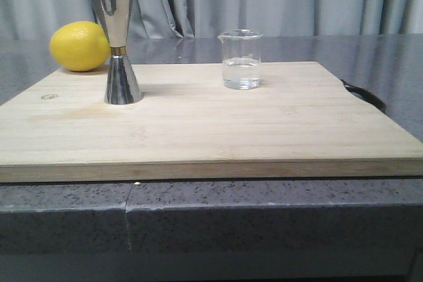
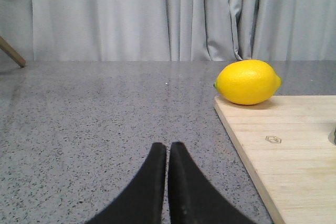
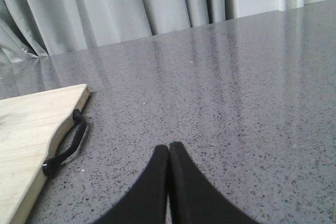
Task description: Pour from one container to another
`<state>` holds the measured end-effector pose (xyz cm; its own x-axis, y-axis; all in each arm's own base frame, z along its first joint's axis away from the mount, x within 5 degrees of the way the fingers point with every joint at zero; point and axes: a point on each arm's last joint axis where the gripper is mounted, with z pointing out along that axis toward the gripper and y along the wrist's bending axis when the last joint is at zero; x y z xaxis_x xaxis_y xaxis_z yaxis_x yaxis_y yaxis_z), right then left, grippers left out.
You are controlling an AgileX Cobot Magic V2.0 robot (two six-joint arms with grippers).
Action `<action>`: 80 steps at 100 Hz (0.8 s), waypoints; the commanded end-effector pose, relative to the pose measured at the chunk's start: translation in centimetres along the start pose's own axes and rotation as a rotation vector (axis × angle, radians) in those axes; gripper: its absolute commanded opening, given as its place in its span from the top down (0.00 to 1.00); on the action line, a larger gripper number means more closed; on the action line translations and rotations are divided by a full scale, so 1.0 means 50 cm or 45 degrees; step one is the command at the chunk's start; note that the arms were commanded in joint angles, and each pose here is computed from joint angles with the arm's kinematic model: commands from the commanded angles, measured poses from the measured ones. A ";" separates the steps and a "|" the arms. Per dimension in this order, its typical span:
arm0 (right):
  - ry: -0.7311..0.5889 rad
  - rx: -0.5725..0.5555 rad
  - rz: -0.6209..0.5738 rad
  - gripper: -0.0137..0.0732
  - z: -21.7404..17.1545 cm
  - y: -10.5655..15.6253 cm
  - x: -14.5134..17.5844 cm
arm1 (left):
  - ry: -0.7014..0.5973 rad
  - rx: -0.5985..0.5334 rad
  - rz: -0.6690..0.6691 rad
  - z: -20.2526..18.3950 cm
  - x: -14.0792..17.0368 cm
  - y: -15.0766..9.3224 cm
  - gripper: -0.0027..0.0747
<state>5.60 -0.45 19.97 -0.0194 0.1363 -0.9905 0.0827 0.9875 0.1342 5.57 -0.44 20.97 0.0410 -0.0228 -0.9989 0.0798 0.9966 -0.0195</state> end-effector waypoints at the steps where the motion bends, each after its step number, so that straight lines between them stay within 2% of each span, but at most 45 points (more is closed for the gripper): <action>1: -0.094 -0.011 -0.018 0.90 -0.001 0.000 0.001 | -0.122 0.002 -0.013 -0.004 -0.010 0.000 0.99; 13: -0.107 -0.012 -0.033 0.90 -0.001 0.000 -0.001 | -0.122 0.002 -0.013 -0.004 -0.010 0.000 0.99; 27: -0.137 -0.010 -0.156 0.90 -0.001 0.001 -0.005 | -0.122 0.002 -0.013 -0.004 -0.010 0.000 0.99; 48: -0.175 -0.018 -0.156 0.90 -0.002 0.002 -0.011 | -0.127 0.002 -0.013 -0.004 -0.010 0.000 0.99; 61: -0.257 -0.034 -0.157 0.90 -0.004 0.005 -0.022 | -0.152 0.002 -0.025 -0.005 -0.014 0.000 0.99; 80: -0.320 -0.040 -0.157 0.90 -0.010 0.009 -0.051 | -0.254 0.006 -0.096 -0.011 -0.052 0.000 0.99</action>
<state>5.55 -0.40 21.30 0.1180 0.0176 -0.9929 0.0715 0.9971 0.0262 5.52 -0.44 21.53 0.0869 -0.0655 -0.9941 0.0844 0.9947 -0.0581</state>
